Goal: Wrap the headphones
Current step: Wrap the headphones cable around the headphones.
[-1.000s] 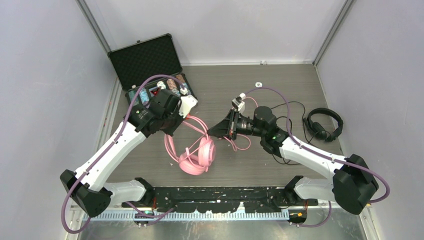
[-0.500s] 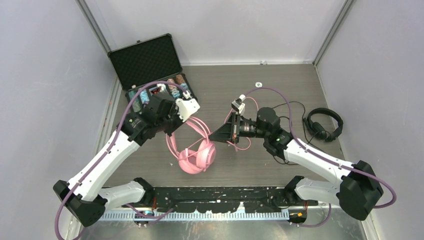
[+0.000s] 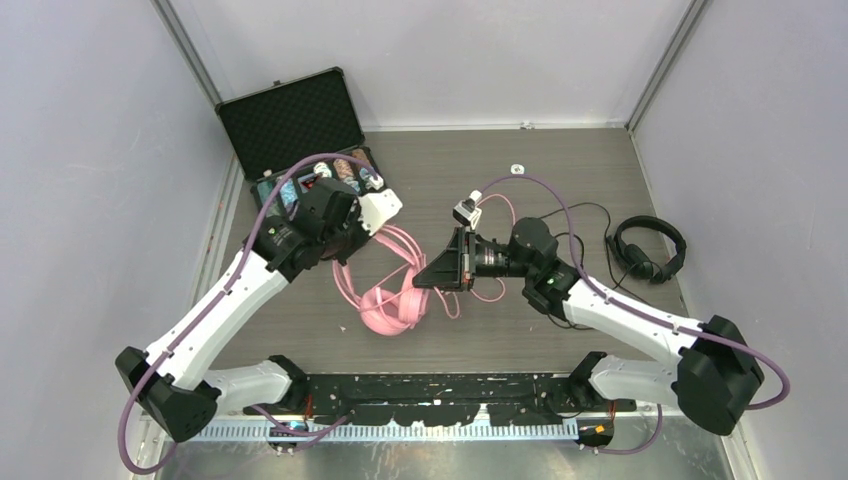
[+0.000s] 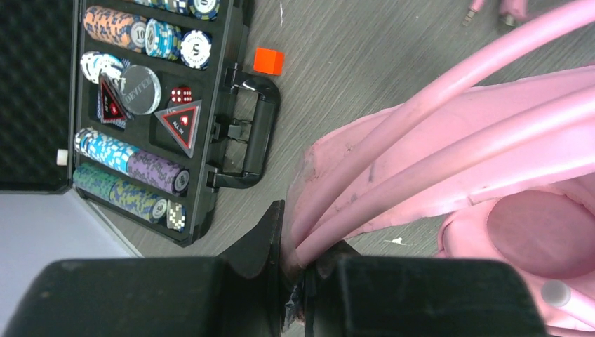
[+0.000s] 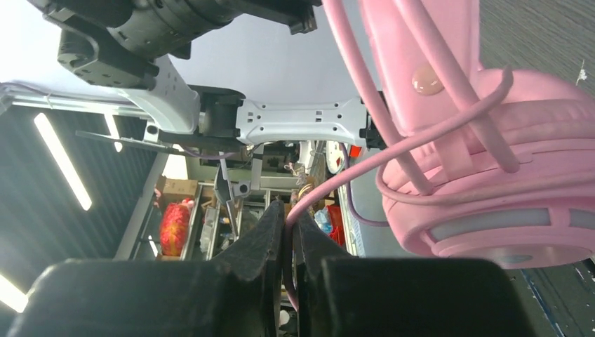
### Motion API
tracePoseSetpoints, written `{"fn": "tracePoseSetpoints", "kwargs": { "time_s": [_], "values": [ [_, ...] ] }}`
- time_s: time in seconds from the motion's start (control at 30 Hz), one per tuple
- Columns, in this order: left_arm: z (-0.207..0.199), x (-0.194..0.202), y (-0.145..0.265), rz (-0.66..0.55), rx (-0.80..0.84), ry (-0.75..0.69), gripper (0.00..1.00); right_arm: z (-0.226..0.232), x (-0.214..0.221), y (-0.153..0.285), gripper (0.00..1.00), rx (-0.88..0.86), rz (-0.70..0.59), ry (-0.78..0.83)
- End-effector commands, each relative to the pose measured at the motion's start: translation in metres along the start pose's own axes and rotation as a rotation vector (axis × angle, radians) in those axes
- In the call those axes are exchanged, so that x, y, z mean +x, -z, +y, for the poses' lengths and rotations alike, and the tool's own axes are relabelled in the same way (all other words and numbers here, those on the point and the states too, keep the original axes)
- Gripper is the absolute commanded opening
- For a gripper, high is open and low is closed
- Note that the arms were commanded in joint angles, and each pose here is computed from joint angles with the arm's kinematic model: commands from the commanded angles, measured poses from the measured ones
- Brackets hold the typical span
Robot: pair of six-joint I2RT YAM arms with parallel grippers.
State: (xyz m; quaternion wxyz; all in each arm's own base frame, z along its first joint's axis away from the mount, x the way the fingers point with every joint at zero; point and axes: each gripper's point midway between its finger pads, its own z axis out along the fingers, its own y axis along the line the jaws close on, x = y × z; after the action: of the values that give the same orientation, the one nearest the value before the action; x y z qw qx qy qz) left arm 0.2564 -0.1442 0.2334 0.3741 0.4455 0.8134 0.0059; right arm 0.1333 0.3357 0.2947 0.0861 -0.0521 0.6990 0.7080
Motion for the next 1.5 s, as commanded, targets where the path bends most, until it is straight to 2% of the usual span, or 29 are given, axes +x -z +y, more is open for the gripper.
{"fn": "tracePoseSetpoints", "kwargs": {
  "time_s": [0.0, 0.27, 0.4, 0.63, 0.9, 1.1, 1.47],
  "values": [
    [0.022, -0.020, 0.010, -0.046, -0.105, 0.145, 0.00, 0.026, -0.002, -0.008, 0.12, -0.093, 0.019, 0.065],
    [0.028, -0.013, 0.016, -0.005, -0.219, 0.485, 0.00, 0.029, -0.017, -0.021, 0.12, -0.100, -0.032, 0.102],
    [0.038, -0.011, 0.028, -0.039, -0.304, 0.623, 0.00, 0.026, -0.023, -0.025, 0.12, -0.067, -0.064, 0.147],
    [0.042, -0.014, 0.042, -0.110, -0.356, 0.827, 0.00, 0.014, -0.022, -0.029, 0.13, 0.042, -0.091, 0.239],
    [0.043, -0.013, 0.046, -0.140, -0.389, 0.980, 0.00, 0.009, -0.014, -0.031, 0.15, 0.097, -0.105, 0.301],
    [0.045, -0.012, 0.048, -0.155, -0.411, 1.023, 0.00, 0.010, -0.012, -0.031, 0.16, 0.115, -0.107, 0.334],
    [0.040, -0.037, 0.059, -0.307, -0.300, 1.162, 0.00, -0.021, -0.009, -0.030, 0.17, 0.219, -0.127, 0.463]
  ]
}}
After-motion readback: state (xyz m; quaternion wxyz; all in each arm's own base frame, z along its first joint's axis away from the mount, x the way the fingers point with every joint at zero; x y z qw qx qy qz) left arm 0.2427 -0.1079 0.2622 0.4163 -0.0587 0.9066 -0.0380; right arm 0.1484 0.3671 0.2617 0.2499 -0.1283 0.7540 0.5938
